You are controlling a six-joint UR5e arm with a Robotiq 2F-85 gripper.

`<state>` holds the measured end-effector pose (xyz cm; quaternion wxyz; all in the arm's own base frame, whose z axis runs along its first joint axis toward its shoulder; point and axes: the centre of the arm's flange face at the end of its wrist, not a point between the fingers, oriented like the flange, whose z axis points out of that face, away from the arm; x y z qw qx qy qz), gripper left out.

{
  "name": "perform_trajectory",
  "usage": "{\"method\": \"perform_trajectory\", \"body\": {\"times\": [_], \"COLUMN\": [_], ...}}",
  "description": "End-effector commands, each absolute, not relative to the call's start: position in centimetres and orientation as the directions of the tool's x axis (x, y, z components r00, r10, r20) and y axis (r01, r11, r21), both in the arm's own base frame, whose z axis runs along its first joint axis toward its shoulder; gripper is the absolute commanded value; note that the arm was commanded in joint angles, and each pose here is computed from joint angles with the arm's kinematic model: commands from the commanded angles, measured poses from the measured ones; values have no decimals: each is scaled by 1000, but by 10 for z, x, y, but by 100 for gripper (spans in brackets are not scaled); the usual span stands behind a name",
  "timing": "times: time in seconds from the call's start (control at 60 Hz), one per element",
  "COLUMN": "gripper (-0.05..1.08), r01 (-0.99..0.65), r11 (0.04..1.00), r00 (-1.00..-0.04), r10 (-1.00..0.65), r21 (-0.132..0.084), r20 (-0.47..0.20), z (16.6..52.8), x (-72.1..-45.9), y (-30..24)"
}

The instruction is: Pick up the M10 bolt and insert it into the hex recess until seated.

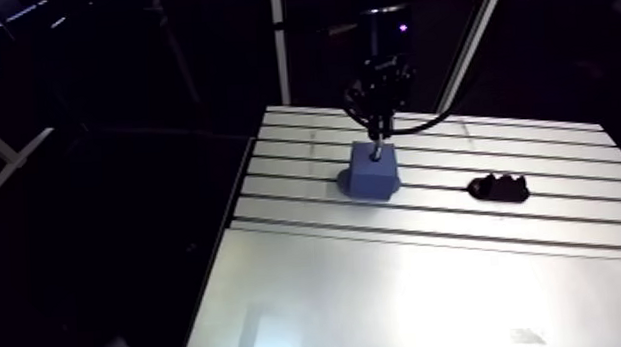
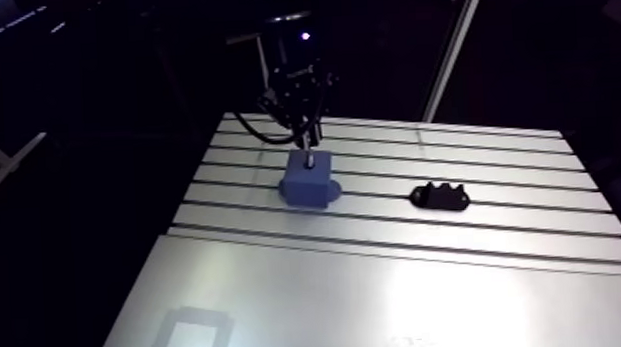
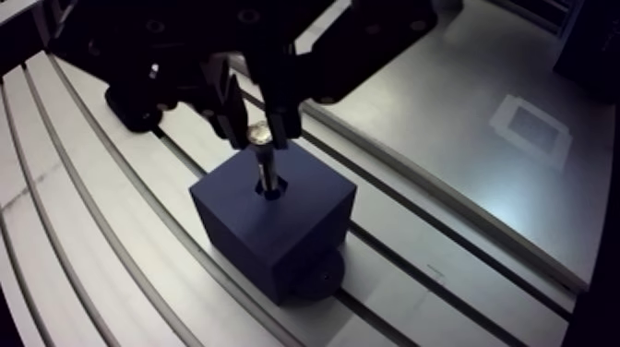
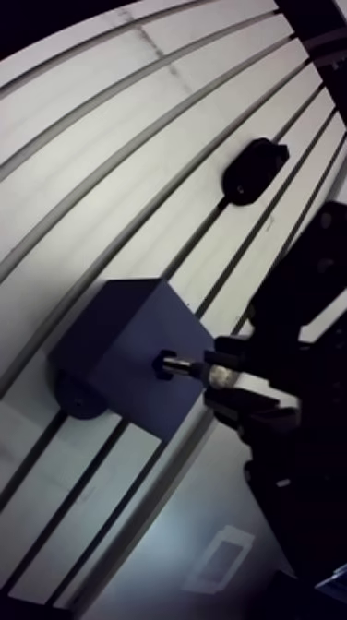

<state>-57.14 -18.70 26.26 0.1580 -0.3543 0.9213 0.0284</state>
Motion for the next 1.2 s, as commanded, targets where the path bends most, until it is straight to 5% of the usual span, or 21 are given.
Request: {"method": "perform_trajectory", "body": {"times": [0.017,1.2], "gripper": [107,107], "r01": [-662,-663], "r11": [747,746], "r00": [-697,-695], "r10": [-644,-646], "r21": [-63,-65], "r20": [-315,-317], "z": [260,255], "x": [-571,-575], "y": [-187,-187]}}
